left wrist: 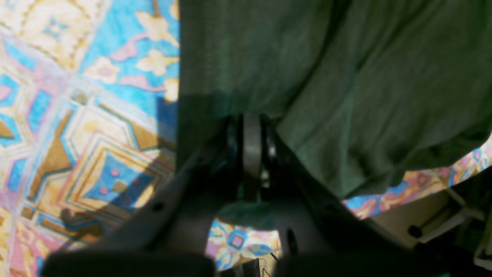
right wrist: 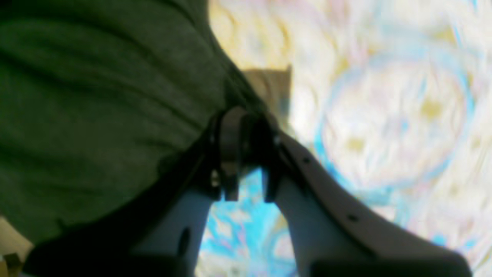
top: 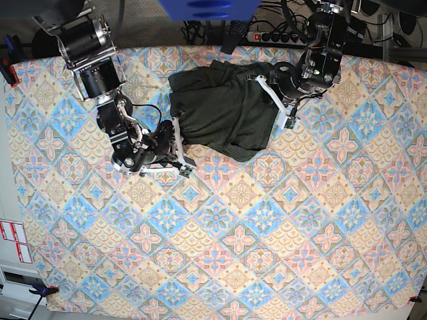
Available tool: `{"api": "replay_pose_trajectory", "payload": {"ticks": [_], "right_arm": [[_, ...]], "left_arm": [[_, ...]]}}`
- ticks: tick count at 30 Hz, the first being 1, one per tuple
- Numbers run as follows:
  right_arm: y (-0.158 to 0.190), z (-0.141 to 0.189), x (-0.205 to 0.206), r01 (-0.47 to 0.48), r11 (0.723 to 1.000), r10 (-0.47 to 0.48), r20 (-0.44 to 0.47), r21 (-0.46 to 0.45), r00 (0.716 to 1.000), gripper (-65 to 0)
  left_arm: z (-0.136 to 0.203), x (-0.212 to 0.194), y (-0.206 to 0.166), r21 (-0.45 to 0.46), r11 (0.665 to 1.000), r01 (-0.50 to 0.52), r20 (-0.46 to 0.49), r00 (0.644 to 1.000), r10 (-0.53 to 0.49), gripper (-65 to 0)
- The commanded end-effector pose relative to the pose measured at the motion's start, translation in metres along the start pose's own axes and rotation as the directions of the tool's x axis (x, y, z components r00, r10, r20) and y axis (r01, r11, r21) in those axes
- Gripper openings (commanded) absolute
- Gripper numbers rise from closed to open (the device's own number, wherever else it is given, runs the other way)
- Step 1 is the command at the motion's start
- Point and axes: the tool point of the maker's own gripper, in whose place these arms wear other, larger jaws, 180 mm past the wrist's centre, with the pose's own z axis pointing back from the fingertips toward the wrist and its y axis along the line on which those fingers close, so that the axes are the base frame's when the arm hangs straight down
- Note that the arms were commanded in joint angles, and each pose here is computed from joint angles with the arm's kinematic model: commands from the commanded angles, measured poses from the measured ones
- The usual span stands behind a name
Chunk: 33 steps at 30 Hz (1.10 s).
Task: Fold the T-shirt properly
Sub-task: 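Press both grippers onto the bundle sides, squaring the green bundle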
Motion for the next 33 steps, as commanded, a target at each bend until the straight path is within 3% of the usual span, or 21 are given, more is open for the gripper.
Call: {"api": "replay_pose_trajectory", "payload": {"ticks": [1,6,13,16,22,27,33], "right_arm": [[-0.01,0.006,-0.003,-0.01,1.0,0.01,-0.015,-0.026,1.0,-56.6],[-0.01,0.011,-0.024,-0.015,0.999,0.013,-0.039,-0.041,0.999,-56.8],[-0.032,0.049,-0.014,0.065,0.987,-0.052,0.092,-0.147,0.994,-56.8],[-0.038,0.057,-0.015,0.088,0.982,-0.069,0.117,-0.169,0.991,-56.8],[-0.042,0.056,-0.018,0.111,0.98,-0.091,0.118,-0.168,0.989,-56.8],[-0.04,0.042,-0.011,0.138,0.982,-0.123,0.116,-0.126,0.986,-56.8],[-0.046,0.038,0.011,0.152,0.983,-0.136,0.139,-0.106,0.981,-56.8]], "left_arm": [[0.003,0.014,0.001,0.003,1.0,0.018,0.04,0.999,-0.018,-65.0],[0.003,0.022,0.003,0.007,1.0,0.02,0.057,0.998,-0.021,-65.0],[0.024,0.067,-0.012,-0.014,0.998,0.065,0.186,0.981,-0.061,-65.0],[0.038,0.068,-0.024,-0.029,0.996,0.084,0.213,0.974,-0.076,-65.0],[0.039,0.027,-0.048,-0.088,0.991,0.097,0.137,0.987,-0.085,-65.0],[0.034,0.001,-0.072,-0.148,0.976,0.162,0.073,0.986,-0.152,-65.0],[0.021,-0.016,-0.065,-0.141,0.98,0.137,0.01,0.991,-0.137,-65.0]]}}
